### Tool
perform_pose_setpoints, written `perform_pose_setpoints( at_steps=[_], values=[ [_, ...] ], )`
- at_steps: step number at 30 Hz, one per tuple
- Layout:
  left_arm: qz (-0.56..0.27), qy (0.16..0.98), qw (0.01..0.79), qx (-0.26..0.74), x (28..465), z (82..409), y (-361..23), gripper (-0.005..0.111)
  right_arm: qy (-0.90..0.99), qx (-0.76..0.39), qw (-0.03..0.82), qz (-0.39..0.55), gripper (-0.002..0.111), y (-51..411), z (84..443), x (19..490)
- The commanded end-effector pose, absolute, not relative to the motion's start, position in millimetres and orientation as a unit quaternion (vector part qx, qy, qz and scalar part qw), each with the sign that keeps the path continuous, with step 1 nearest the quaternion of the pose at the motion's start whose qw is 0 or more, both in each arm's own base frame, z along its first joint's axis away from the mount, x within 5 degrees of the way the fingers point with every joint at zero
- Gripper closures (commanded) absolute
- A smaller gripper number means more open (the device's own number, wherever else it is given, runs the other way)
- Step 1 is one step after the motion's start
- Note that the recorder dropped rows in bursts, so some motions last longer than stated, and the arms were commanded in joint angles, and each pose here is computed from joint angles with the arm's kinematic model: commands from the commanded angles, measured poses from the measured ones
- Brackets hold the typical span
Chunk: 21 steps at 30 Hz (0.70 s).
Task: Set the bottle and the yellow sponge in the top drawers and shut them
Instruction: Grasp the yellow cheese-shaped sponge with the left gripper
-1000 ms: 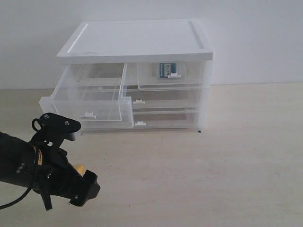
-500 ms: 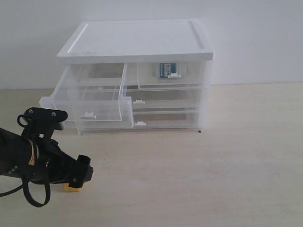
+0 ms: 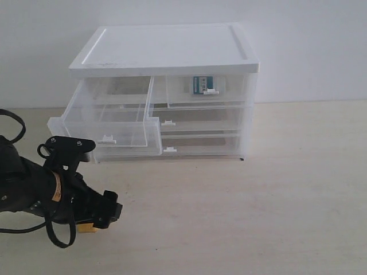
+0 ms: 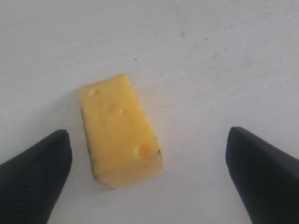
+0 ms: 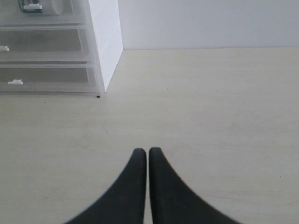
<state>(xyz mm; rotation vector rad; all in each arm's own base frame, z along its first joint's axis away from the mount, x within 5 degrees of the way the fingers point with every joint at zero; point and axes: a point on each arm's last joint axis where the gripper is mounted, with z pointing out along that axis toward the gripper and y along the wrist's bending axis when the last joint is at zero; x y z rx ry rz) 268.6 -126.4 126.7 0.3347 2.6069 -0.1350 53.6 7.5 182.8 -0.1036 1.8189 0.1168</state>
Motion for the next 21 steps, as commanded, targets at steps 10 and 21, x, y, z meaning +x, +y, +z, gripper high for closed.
perform_pose_setpoints(
  at_steps=[10, 21],
  values=[
    [-0.018, 0.962, 0.247, 0.113, 277.3, 118.5, -123.7, 0.033, 0.784, -0.048, 0.618, 0.047, 0.108, 7.2, 184.1, 53.5],
    [-0.016, 0.959, 0.265, 0.102, 283.3, 121.5, -124.6, 0.061, 0.784, -0.048, 0.618, 0.047, 0.108, 7.2, 184.1, 53.5]
  ],
)
